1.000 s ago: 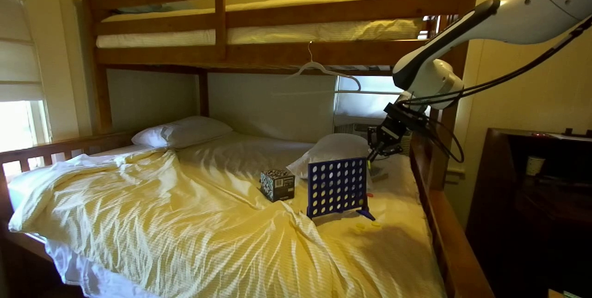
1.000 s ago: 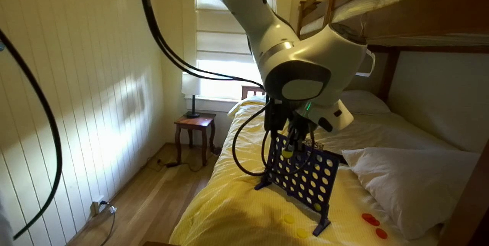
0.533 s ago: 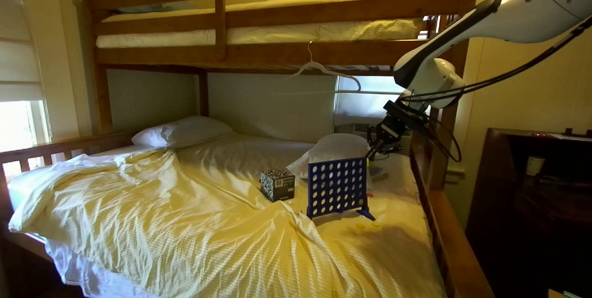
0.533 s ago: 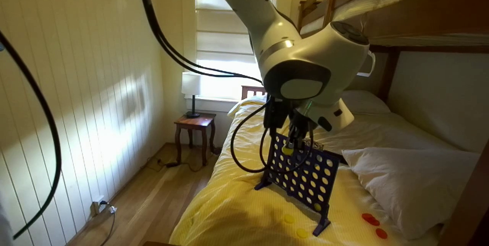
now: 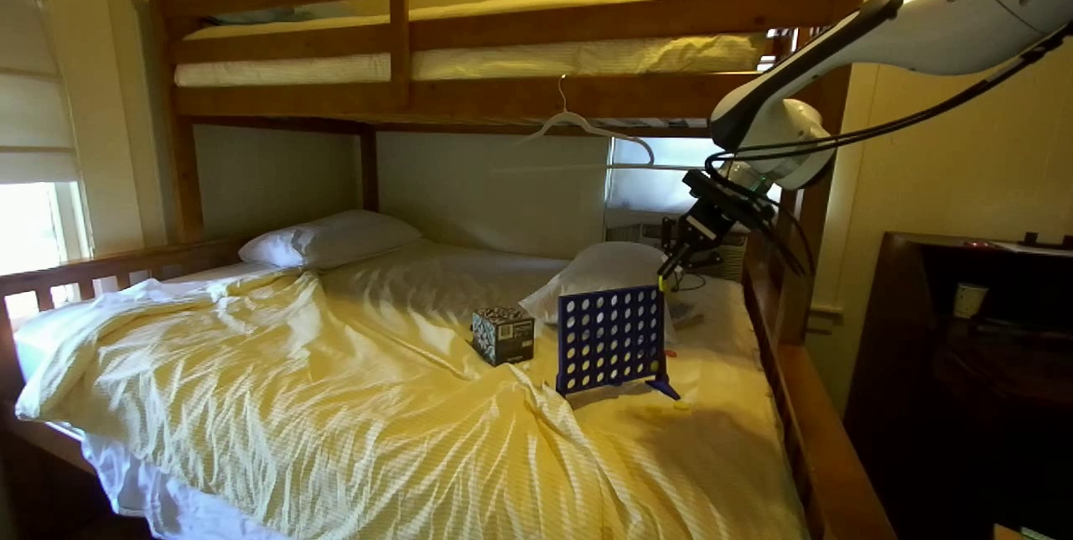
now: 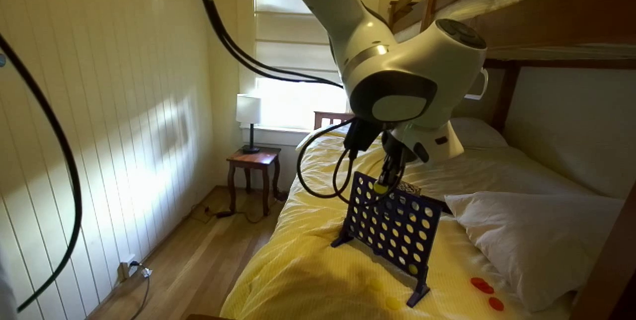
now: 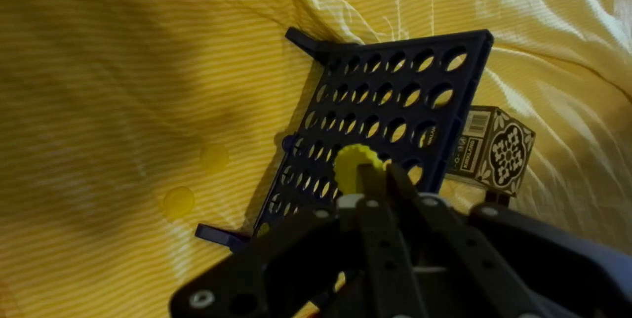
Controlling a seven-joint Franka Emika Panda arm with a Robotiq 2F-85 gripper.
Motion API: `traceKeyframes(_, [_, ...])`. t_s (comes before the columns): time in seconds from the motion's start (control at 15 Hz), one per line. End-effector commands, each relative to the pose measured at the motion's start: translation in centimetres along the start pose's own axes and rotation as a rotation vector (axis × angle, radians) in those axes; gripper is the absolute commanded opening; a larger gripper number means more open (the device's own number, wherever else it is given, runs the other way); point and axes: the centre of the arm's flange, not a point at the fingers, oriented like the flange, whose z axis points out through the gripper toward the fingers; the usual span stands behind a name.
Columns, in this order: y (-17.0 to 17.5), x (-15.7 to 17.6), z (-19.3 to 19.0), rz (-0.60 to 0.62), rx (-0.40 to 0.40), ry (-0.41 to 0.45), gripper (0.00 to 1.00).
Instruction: Put the yellow disc in the blue board
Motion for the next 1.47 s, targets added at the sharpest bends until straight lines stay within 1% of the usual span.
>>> traceKeyframes(0.0, [-1.7,1.3,-0.3,0.136,0.052,0.035,0.02])
traceKeyframes(0.2, [-2.2,2.4,0.2,0.199,0.070,0.061,0.02])
traceKeyframes(0.33, [-2.3,3.2,0.6,0.237,0.072,0.063,0.02])
traceKeyframes(0.67, [-2.4,5.2,1.8,0.276,0.090,0.071,0.02])
traceKeyframes(0.93, [-2.2,6.3,2.0,0.333,0.102,0.082,0.02])
traceKeyframes(1.4, [-2.5,7.3,2.4,0.407,0.167,0.113,0.02])
